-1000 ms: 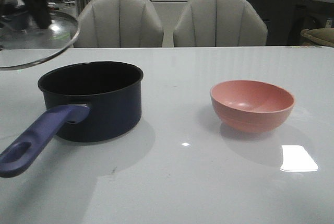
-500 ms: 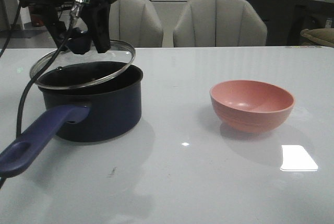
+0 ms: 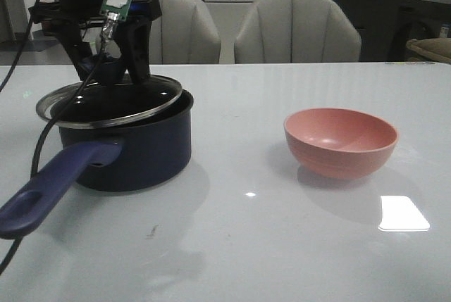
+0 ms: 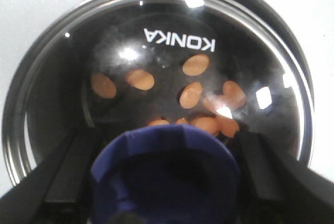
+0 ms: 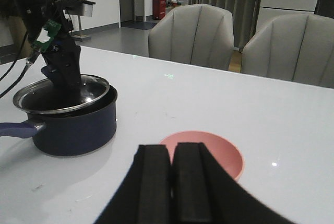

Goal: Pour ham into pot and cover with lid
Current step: 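Lower the glass lid onto the pot with the left gripper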

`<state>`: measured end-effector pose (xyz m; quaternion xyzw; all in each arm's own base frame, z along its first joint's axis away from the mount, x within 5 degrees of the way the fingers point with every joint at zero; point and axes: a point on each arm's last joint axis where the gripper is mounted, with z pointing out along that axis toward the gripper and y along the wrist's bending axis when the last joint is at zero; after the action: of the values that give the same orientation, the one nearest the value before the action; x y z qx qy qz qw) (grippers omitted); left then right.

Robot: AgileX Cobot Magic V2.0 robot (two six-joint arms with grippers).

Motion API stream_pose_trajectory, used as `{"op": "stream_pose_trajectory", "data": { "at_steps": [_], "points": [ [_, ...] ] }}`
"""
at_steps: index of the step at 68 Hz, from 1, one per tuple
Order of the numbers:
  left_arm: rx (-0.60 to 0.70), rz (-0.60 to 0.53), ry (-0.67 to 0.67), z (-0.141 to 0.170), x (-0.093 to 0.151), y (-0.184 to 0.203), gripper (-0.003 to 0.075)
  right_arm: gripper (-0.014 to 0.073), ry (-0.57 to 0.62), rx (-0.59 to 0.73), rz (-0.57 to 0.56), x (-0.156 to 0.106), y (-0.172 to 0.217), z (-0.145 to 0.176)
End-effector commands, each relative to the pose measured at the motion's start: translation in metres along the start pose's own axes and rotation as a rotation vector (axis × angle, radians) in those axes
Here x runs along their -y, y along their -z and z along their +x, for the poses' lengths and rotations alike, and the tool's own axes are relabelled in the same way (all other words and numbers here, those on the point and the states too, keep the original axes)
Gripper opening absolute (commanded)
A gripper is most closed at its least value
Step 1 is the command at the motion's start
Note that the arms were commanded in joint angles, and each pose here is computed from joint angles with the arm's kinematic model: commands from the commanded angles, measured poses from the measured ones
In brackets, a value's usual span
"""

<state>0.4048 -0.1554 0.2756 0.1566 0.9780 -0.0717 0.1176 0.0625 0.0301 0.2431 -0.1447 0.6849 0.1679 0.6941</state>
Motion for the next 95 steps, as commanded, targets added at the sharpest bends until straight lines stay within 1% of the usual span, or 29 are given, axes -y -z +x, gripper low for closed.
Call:
{"op": "stream_pose_trajectory", "data": {
  "at_steps": [1,21,36,50,95],
  "points": [
    [0.167,0.034,-0.005,-0.009,0.009,0.033,0.0337,0.0148,0.000,0.087,0.030,0.003,0.000,-0.015],
    [0.170,0.058,-0.003,-0.010,0.014,0.033,0.0337,0.0148,0.000,0.087,0.030,0.003,0.000,-0.015],
    [0.167,0.067,-0.028,-0.008,0.025,0.032,0.0337,0.0148,0.000,0.087,0.030,0.003,0.000,-0.015],
    [0.166,0.036,-0.040,-0.008,0.023,0.031,0.0337,0.0148,0.000,0.087,0.030,0.003,0.000,-0.015],
    [0.078,-0.019,-0.055,-0.001,0.017,0.030,0.0337,0.0148,0.000,0.087,0.030,0.003,0.000,-0.015]
  ]
}}
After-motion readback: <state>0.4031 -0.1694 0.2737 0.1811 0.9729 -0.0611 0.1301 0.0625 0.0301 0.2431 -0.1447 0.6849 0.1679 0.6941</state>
